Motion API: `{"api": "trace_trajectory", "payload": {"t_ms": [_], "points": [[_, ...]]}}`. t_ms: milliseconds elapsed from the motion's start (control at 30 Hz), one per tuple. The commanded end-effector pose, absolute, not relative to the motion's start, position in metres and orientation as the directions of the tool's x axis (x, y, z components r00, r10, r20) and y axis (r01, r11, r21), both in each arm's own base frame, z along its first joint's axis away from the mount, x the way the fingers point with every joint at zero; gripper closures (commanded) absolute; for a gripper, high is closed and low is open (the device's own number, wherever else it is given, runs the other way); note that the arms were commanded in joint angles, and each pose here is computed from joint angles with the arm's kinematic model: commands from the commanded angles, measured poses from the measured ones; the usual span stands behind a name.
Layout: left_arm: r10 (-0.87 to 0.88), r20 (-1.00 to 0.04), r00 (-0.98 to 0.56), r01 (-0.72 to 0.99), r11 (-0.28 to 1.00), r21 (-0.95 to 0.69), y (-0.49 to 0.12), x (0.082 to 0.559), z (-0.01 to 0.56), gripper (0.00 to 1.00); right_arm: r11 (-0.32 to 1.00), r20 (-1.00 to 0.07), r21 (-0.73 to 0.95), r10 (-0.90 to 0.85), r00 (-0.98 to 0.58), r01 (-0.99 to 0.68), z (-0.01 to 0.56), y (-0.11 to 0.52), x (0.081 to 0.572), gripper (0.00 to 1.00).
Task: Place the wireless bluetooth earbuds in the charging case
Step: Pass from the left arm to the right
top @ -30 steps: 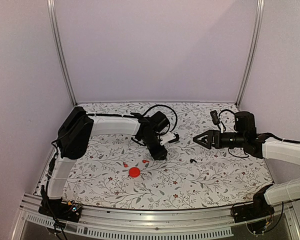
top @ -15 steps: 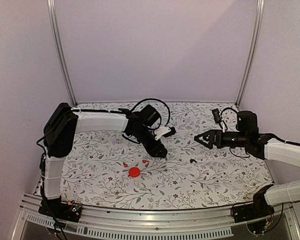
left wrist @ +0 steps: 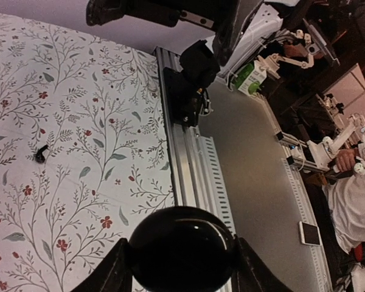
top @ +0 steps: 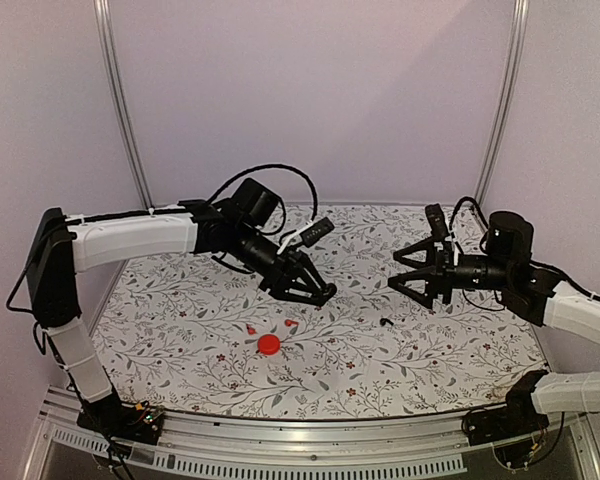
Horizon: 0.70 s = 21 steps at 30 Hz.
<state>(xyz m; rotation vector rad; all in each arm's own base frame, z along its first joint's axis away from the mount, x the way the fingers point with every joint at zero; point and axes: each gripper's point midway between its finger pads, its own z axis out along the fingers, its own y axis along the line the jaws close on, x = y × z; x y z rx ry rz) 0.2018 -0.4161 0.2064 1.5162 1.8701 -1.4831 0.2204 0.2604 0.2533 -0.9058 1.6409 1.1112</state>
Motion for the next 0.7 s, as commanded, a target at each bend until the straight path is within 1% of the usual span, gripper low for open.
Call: {"api": "trace_trajectory", "payload": {"t_ms": [0, 200, 400, 667], "points": [[0.47, -0.799, -0.375, 0.767, -0.327, -0.552, -0.405, 0.162, 0.253, 0.67, 0.16, -0.991, 0.07, -0.102, -0.087, -0.985, 0.29, 0.286, 0.186, 0.13], [0.453, -0.818, -0.354, 0.706, -0.444, -0.551, -0.394, 0.134, 0.28, 0.67, 0.067, -0.989, -0.034, -0.143, 0.024, -0.997, 0.318, 0.301, 0.159, 0.18], [0.473, -0.819, -0.324, 0.663, -0.504, -0.553, -0.396, 0.109, 0.288, 0.66, -0.013, -0.983, -0.119, -0.142, 0.119, -0.993, 0.342, 0.314, 0.135, 0.23], [0.464, -0.834, -0.299, 0.621, -0.569, -0.539, -0.401, 0.093, 0.302, 0.66, -0.133, -0.97, -0.147, -0.176, 0.169, -0.98, 0.34, 0.344, 0.109, 0.3]]}}
